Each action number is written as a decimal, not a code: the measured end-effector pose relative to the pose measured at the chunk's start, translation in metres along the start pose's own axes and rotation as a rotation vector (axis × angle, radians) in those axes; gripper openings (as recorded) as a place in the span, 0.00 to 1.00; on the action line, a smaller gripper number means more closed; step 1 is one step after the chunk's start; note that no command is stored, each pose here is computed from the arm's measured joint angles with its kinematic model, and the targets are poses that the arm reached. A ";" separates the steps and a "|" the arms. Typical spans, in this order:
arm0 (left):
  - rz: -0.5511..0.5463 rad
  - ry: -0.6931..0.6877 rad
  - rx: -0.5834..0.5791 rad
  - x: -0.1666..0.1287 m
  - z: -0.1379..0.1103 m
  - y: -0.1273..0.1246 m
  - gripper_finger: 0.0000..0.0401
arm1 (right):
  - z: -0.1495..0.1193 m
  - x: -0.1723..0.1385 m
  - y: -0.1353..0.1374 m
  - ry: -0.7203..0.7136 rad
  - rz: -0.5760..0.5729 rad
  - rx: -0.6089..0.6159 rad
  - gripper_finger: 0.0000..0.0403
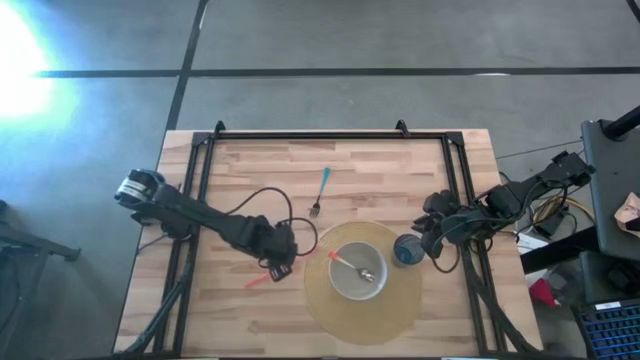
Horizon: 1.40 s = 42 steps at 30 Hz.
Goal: Pick & Place Utensil
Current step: Put the orange straw into the blue cup
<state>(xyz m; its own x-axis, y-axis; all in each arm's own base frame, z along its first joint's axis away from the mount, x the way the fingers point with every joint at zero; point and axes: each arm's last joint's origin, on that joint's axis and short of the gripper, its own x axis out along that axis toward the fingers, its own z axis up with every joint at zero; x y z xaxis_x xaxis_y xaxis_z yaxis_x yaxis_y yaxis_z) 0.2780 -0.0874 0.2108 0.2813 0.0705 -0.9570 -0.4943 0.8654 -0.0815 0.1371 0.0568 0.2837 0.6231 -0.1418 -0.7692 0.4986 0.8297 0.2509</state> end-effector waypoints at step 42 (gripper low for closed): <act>0.017 0.118 0.008 0.065 0.000 -0.018 0.44 | 0.001 0.000 0.000 -0.020 -0.016 -0.011 0.17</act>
<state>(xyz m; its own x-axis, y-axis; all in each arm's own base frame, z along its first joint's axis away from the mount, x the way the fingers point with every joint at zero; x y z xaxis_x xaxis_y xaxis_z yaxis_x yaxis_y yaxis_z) 0.3051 -0.0990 0.1504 0.1737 0.0264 -0.9844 -0.4912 0.8688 -0.0633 0.1374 0.0562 0.2837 0.6274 -0.1657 -0.7609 0.5018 0.8332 0.2323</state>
